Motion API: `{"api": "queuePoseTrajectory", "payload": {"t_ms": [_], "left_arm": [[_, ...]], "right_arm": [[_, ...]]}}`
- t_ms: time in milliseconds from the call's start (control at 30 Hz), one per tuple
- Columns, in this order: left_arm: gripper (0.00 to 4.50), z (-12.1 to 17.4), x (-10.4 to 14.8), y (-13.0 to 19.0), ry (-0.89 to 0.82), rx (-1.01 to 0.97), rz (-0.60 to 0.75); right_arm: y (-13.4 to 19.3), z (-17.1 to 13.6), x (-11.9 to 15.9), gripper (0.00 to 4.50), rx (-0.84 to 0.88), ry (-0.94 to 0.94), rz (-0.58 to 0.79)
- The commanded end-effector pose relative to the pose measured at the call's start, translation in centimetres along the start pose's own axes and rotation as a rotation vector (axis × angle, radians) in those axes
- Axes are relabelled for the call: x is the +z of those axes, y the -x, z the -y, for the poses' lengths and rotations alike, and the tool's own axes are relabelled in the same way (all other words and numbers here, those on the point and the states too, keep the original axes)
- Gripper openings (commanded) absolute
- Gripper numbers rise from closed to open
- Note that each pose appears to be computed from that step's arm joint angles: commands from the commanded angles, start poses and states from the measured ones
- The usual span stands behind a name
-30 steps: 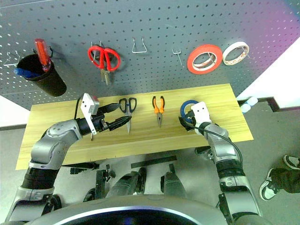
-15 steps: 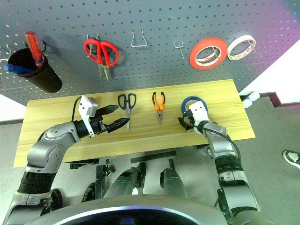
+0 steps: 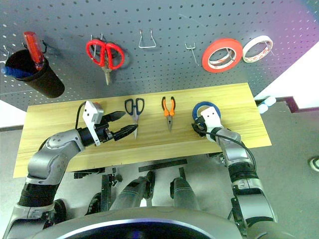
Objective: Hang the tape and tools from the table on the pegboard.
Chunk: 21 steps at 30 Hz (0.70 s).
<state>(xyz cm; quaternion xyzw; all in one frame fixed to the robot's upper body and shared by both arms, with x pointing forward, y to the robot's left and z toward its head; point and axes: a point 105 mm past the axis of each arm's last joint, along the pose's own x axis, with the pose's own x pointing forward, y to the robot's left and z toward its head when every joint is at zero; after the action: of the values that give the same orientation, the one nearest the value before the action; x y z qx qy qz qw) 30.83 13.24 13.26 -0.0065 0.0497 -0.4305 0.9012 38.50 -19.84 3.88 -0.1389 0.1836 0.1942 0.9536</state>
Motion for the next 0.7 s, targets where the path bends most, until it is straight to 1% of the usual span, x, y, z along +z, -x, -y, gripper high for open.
{"api": "queuePoseTrajectory", "payload": {"t_ms": [33, 100, 133, 467, 600, 700], "left_arm": [[4.50, 0.5, 0.9, 0.3, -0.011, -0.011, 0.037], [4.50, 0.4, 1.0, 0.3, -0.014, -0.008, 0.035], [4.50, 0.4, 1.0, 0.3, -0.015, -0.005, 0.035], [4.50, -0.1, 1.3, 0.3, -0.020, 0.012, 0.046], [4.50, -0.2, 1.3, 0.4, -0.015, 0.011, 0.054], [4.50, 0.1, 1.5, 0.4, -0.027, -0.010, 0.059]], "right_arm": [[0.1, 0.3, -0.7, 1.42, 0.004, -0.015, -0.030], [0.1, 0.2, -0.6, 0.75, 0.011, -0.015, -0.029], [0.1, 0.1, -0.6, 0.69, 0.013, -0.021, -0.027], [0.0, -0.2, -0.8, 0.69, 0.008, -0.028, -0.026], [0.5, 0.6, -0.3, 0.69, -0.041, -0.074, 0.013], [1.0, 0.4, 0.4, 0.69, -0.046, -0.106, 0.067]]}}
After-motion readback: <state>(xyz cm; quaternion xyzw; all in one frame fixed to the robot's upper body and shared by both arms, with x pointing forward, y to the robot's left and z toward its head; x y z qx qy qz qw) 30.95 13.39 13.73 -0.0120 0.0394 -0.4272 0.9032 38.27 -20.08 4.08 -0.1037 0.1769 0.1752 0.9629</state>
